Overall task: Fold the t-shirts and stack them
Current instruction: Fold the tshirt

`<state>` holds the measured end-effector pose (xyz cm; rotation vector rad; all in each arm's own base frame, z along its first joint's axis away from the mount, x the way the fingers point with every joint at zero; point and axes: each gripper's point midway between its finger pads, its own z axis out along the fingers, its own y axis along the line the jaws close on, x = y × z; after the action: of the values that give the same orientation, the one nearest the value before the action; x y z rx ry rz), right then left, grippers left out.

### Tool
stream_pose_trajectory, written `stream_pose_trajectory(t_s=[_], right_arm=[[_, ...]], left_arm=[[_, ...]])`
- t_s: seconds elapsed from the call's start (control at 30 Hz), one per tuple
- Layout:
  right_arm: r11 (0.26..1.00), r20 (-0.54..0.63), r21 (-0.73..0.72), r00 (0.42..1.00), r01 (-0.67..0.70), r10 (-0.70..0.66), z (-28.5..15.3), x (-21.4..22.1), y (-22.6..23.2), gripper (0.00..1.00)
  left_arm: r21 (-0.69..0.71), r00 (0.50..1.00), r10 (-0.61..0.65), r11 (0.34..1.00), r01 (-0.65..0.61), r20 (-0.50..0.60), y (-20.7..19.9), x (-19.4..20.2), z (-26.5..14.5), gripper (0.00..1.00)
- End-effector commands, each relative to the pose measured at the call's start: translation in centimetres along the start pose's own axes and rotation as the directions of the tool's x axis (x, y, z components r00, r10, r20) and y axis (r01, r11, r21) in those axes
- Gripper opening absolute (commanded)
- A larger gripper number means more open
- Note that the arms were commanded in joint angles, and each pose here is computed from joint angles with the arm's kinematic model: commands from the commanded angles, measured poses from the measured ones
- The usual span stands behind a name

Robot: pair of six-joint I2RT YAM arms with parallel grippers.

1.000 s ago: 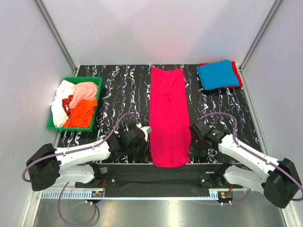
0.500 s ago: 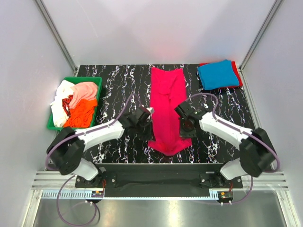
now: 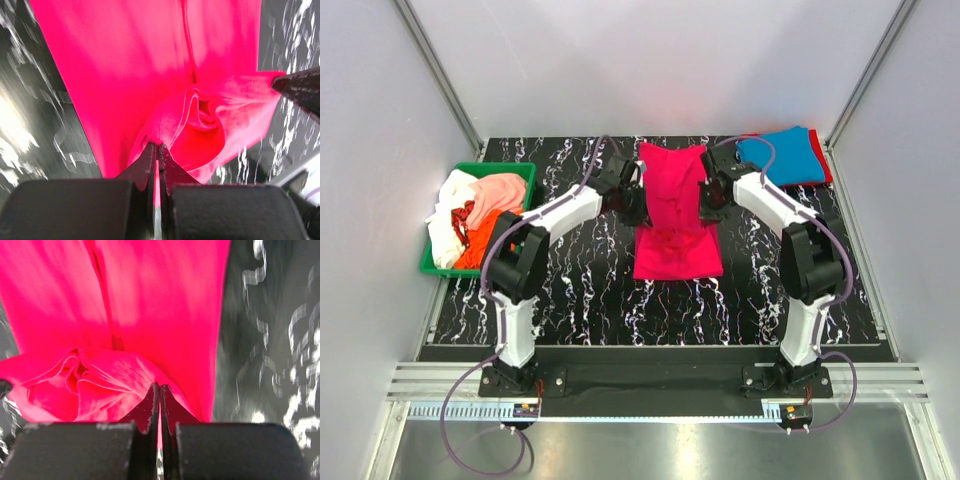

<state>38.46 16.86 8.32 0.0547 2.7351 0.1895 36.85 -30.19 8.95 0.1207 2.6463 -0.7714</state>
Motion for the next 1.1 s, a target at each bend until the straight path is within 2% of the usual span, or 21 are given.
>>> stream_pose_trajectory(t_s=[0.0,0.23,0.47,0.8,1.07], right_arm=[[0.997,0.045,-0.066,0.999,0.028,-0.025,0.2,-4.0,0.8,0.00],[0.990,0.063,-0.133,0.998,0.037,-0.029,1.5,-7.9,1.0,0.00],[0.990,0.066,-0.143,0.998,-0.009,0.018,2.7,-10.4,-0.6,0.00],[0.986,-0.002,-0.128,0.995,-0.104,0.104,6.2,-10.9,-3.5,0.00],[0.983,0.014,-0.136,0.992,-0.125,0.128,7.0,-12.8,-4.1,0.02]], left_arm=[[0.035,1.000,0.004,0.999,-0.005,0.026,0.3,-3.8,-0.1,0.00],[0.057,0.997,-0.049,0.997,0.045,0.057,2.8,-8.0,1.3,0.00],[0.085,0.993,-0.040,0.996,0.031,0.111,3.1,-11.4,2.0,0.00],[0.083,0.984,-0.125,0.990,0.114,0.130,5.3,-13.5,4.3,0.02],[0.079,0.971,-0.147,0.988,0.134,0.186,5.8,-15.4,3.8,0.04]])
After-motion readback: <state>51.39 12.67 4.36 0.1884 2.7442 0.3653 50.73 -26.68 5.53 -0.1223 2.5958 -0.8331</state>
